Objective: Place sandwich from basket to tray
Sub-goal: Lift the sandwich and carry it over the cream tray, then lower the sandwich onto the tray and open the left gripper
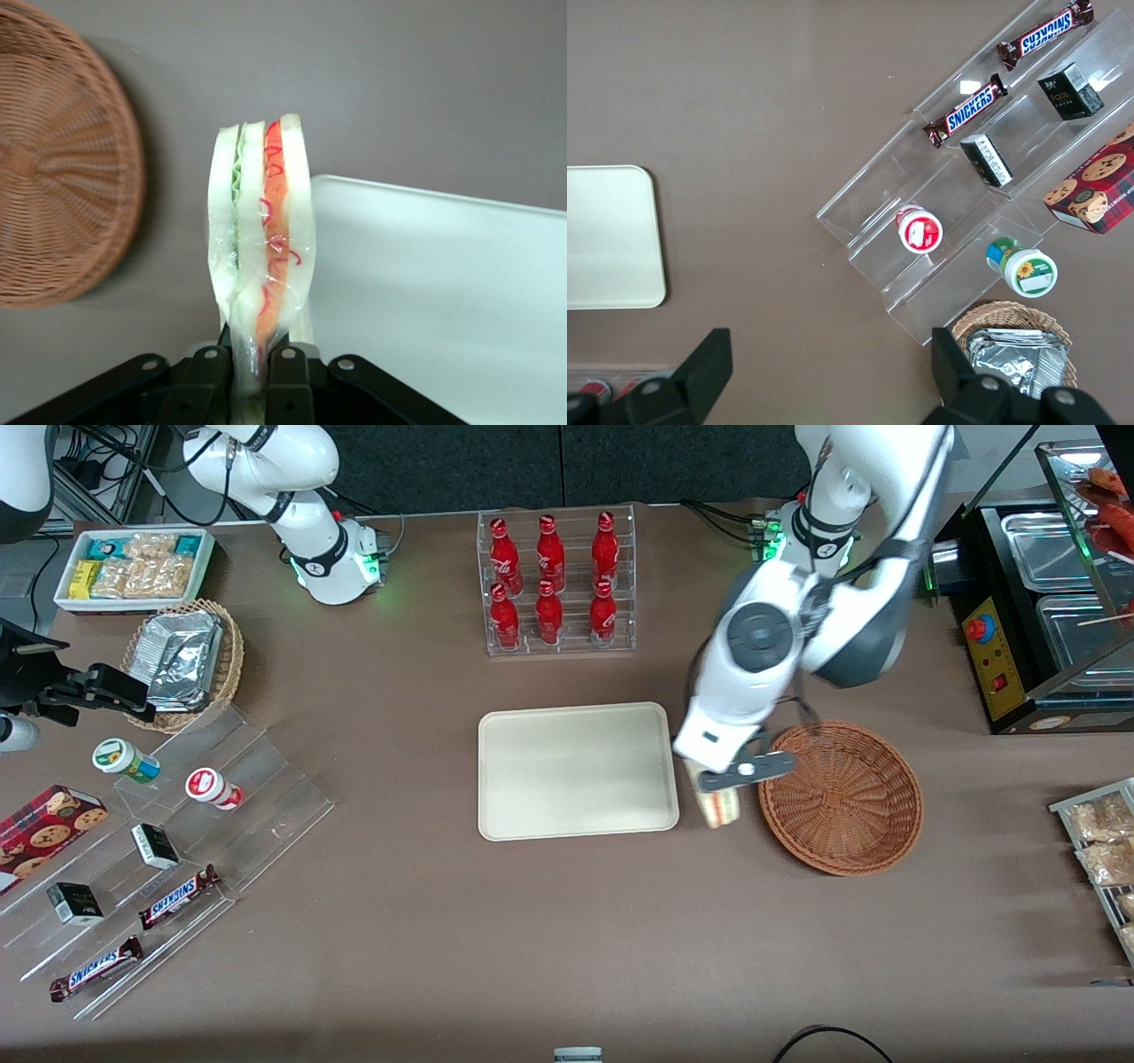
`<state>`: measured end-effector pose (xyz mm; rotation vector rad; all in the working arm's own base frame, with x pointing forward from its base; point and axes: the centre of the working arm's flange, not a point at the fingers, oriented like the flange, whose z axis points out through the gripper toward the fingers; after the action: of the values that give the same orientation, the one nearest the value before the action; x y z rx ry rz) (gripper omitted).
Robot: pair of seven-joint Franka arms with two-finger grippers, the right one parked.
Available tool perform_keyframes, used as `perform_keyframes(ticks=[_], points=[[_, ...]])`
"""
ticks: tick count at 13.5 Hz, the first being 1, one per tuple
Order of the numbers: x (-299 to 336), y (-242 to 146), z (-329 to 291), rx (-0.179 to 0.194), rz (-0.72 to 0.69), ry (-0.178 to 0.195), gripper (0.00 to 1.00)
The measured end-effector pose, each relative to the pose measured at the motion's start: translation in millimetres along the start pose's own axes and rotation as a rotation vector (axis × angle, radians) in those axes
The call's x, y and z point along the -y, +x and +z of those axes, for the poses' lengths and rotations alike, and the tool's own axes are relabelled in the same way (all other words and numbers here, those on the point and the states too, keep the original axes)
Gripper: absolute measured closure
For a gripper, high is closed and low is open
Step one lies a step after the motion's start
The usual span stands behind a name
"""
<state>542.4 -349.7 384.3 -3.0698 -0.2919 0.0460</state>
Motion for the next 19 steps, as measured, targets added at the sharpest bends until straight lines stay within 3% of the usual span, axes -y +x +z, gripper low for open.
perform_keyframes(ticks=[4,11,16,19], points=[[-64,-24,24,-0.002,0.087,0.004,0.85],[-126,-65,64,-0.051,0.218,-0.046,0.85],[-141,-80,107,-0.030,0.255,-0.024,0.85],[-149,-85,112,0.003,0.239,-0.052,0.85]])
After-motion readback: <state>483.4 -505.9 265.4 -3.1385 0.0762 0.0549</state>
